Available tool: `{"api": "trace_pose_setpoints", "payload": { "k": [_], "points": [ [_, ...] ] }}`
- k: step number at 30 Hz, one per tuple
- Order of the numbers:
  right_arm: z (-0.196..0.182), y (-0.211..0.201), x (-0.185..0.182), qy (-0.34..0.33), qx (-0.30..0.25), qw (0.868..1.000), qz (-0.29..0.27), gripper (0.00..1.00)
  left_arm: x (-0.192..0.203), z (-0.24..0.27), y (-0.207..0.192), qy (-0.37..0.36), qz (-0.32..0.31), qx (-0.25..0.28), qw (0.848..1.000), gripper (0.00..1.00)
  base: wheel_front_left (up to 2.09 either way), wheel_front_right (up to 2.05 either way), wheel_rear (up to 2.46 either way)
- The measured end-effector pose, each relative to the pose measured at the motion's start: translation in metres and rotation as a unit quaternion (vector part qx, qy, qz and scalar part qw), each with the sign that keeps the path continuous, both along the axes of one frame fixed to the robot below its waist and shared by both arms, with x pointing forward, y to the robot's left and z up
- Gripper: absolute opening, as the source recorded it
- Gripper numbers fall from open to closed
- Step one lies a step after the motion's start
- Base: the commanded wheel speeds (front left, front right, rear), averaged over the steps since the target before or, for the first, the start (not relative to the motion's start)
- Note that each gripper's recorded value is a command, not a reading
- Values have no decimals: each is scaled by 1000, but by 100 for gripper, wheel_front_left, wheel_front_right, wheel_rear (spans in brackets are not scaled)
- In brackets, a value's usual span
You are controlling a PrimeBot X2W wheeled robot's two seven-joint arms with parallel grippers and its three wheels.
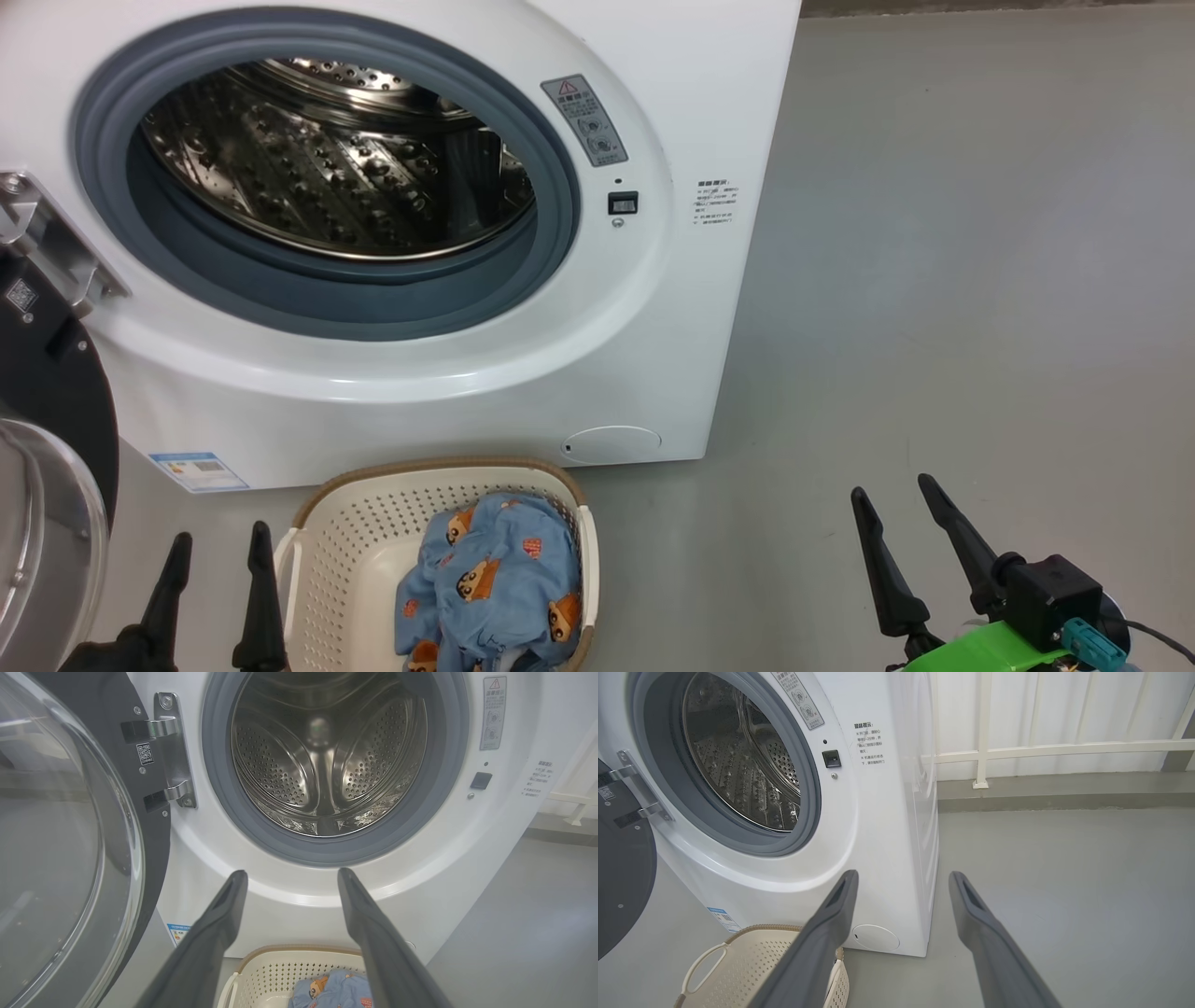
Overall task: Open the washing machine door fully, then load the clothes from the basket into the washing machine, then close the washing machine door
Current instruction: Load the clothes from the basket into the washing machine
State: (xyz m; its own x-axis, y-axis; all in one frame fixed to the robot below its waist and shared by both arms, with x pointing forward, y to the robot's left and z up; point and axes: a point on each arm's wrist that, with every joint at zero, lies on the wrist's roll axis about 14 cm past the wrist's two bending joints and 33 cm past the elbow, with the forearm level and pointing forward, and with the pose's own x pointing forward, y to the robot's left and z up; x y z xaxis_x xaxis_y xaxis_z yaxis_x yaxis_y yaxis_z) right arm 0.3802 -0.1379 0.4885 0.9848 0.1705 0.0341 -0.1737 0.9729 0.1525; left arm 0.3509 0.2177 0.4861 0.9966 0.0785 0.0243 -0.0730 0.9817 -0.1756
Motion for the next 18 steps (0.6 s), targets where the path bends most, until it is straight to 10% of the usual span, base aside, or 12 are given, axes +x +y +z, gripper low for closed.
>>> {"api": "trace_pose_setpoints", "payload": {
  "k": [18],
  "points": [
    [0,2,-1,0,0,1000,4,100,-1,-2,-9,2,-12,-6,1000,100,0,0,0]
  ]
}}
